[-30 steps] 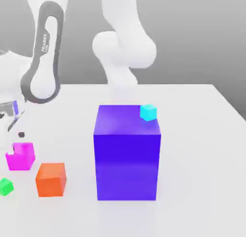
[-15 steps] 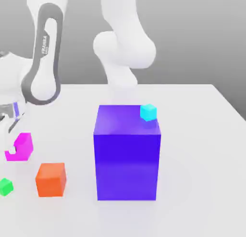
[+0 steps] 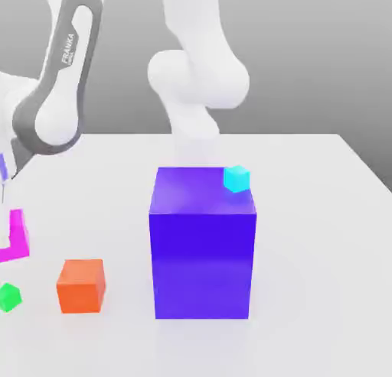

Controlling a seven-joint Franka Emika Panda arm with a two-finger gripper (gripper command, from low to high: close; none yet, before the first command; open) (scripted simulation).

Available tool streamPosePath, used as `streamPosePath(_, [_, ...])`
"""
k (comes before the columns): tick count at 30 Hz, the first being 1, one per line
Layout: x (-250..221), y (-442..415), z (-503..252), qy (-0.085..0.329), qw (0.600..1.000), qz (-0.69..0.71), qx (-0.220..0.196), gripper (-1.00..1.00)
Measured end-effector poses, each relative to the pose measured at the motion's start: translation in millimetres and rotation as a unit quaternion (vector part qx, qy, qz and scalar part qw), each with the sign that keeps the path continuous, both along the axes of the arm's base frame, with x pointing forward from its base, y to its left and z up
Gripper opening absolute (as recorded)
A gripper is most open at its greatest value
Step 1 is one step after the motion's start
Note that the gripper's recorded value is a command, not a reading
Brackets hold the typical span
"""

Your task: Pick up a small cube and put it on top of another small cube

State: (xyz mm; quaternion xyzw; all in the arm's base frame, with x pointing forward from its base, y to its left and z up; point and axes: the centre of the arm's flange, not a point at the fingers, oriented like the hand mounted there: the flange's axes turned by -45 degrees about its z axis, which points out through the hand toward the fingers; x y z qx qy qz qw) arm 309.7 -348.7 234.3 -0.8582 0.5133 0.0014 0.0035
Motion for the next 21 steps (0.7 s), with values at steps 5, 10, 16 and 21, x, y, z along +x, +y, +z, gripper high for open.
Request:
streamPosePath(5, [29,2,4,0.0,0.997,0.073,-0.003,-1.0])
streamPosePath(10, [32,2,-51,0.0,0.997,0.081,-0.004,1.0])
streamPosePath(16, [32,2,-55,0.0,0.997,0.081,-0.004,1.0])
streamPosePath(21, [33,2,-3,0.0,0.997,0.081,-0.004,1.0])
